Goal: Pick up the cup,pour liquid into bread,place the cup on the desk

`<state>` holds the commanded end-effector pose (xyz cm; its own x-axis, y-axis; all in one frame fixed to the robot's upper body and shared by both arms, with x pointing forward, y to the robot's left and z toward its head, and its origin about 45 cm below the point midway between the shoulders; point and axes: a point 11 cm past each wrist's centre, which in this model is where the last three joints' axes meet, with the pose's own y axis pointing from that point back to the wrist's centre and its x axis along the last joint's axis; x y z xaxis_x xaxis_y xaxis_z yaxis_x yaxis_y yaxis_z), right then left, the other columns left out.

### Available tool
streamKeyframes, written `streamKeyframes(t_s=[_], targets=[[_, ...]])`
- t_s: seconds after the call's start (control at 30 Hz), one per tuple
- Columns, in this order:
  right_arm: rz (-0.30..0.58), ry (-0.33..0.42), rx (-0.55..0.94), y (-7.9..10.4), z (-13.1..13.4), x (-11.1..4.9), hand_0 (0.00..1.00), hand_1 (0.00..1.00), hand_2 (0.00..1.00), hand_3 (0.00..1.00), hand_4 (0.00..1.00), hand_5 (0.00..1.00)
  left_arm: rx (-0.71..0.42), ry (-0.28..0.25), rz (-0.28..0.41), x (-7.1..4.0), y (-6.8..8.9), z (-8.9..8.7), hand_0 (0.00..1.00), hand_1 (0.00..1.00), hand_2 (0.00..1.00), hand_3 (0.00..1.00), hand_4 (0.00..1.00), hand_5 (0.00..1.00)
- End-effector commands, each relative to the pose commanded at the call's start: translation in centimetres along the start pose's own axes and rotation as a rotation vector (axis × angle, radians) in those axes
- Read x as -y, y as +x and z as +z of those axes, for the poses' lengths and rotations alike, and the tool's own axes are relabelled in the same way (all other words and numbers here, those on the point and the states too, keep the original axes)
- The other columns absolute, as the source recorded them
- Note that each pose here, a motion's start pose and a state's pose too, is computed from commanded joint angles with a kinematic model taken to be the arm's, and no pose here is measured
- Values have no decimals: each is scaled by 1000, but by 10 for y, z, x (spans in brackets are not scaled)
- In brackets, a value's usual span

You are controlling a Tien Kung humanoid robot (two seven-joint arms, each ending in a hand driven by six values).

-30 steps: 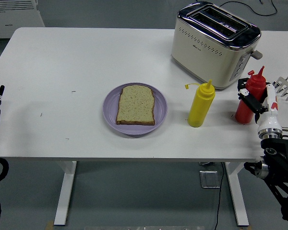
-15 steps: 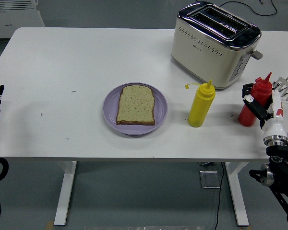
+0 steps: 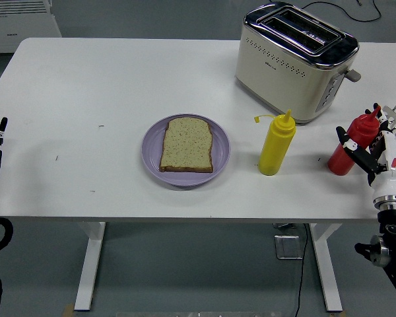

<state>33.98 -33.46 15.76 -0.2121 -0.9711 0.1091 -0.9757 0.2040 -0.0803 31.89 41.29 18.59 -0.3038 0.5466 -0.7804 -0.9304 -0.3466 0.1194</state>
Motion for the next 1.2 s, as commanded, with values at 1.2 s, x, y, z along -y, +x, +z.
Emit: streamKeyframes(t_s=[1.2], targets=[[117,15,43,114,-33,-40,919,862,945,986,883,308,-2,2,-13,2,-6,-1,783,734,727,681,556,998]])
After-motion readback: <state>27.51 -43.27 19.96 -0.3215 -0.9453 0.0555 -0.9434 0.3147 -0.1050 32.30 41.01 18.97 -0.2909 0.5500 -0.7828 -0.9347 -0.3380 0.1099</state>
